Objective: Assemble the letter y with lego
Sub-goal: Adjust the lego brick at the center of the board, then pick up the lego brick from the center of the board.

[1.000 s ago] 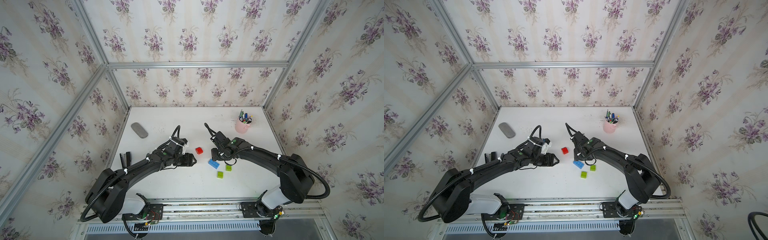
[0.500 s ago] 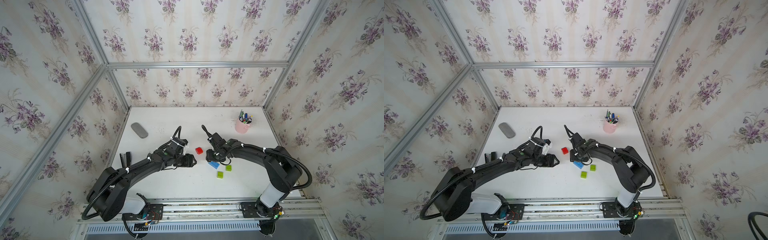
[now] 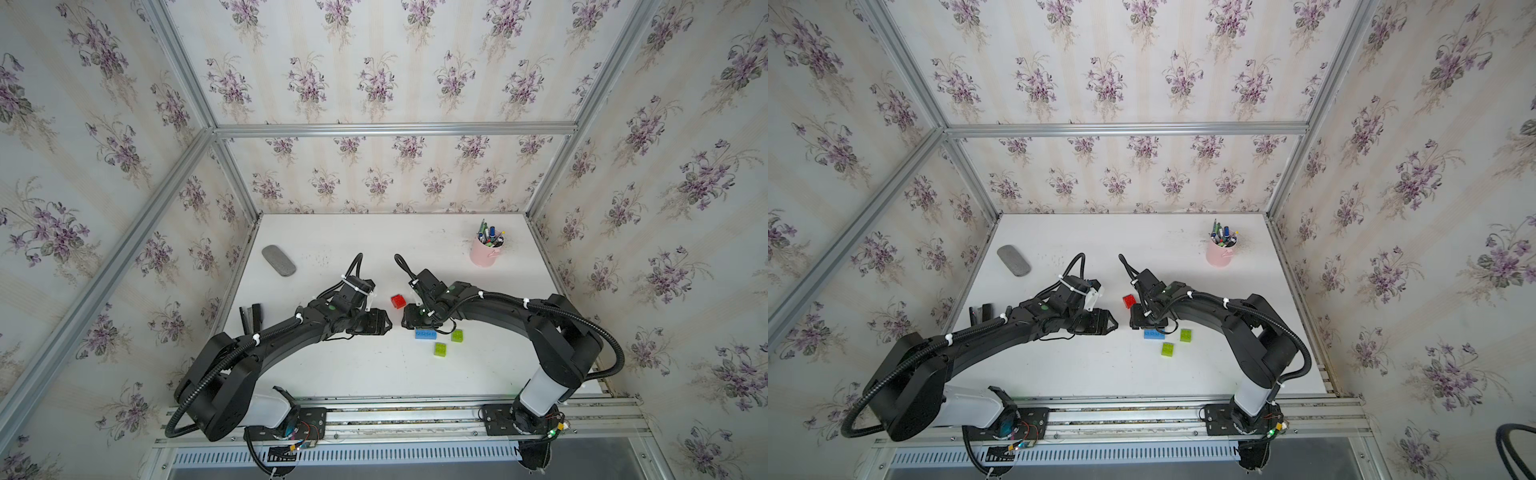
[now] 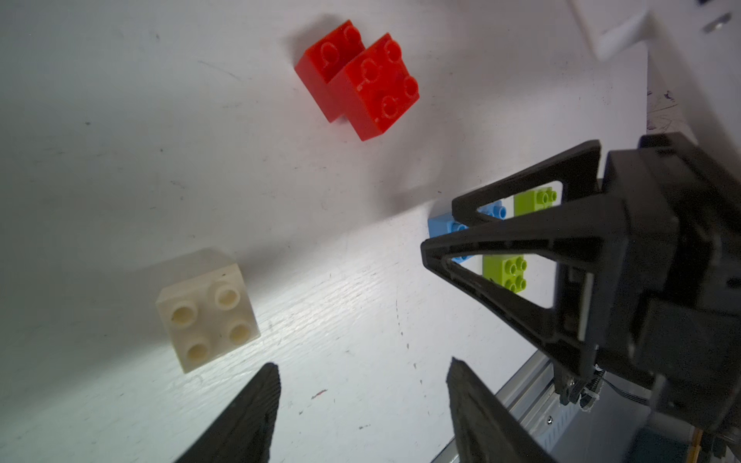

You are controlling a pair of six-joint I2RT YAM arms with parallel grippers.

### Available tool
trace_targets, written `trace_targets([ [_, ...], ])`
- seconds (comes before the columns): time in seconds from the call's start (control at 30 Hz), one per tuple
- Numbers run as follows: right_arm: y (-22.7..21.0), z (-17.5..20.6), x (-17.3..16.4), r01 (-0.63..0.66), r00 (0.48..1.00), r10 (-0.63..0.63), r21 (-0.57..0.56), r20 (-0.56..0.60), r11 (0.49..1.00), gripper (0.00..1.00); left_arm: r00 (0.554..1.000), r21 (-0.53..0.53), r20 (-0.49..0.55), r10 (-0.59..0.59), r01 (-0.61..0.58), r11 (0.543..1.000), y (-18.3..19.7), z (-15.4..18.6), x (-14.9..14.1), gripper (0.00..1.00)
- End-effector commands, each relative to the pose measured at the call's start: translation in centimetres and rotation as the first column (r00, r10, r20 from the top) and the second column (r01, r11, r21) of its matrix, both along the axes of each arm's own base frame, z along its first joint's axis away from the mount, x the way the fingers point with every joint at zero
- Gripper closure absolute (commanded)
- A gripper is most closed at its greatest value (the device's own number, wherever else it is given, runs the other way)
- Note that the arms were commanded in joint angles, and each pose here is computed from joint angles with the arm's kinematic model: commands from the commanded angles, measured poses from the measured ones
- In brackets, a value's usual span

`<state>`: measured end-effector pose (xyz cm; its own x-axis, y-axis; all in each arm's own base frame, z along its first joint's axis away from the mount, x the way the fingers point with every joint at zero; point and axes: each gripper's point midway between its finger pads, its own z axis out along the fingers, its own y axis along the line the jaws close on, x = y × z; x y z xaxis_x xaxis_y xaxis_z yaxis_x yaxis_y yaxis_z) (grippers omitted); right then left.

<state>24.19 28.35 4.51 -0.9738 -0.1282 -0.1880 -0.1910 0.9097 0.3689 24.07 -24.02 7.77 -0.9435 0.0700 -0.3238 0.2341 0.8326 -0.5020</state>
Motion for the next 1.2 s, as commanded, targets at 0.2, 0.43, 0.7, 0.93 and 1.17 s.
trace_targets([
  [0.2,-4.1,2.7,1.1,0.141,0.987,-0.131,-0.124,0.089,0.982,0.46,1.0,-0.007,0.001,-0.012,0.012,1.0,-0.2,0.4,0.0,0.32],
  [0.43,-10.9,3.0,0.1,0.315,0.949,-0.3,-0.244,0.099,0.917,0.46,0.999,-0.01,0.005,-0.033,0.033,0.999,-1.0,0.6,-0.1,0.31],
  [0.7,-15.0,0.9,-1.3,0.395,0.917,-0.393,-0.305,0.072,0.866,0.48,0.997,0.009,-0.011,-0.072,0.072,0.997,-2.3,-0.1,-0.5,0.32],
  [0.93,-14.9,-0.4,-1.1,0.387,0.919,-0.39,-0.306,0.054,0.87,0.48,0.997,0.017,-0.017,-0.075,0.075,0.997,-2.4,-0.4,-0.8,0.32],
  [1.17,-14.6,-1.4,-0.6,0.375,0.923,-0.384,-0.299,0.03,0.878,0.49,0.997,0.021,-0.016,-0.071,0.071,0.997,-2.2,-0.5,-0.8,0.31],
])
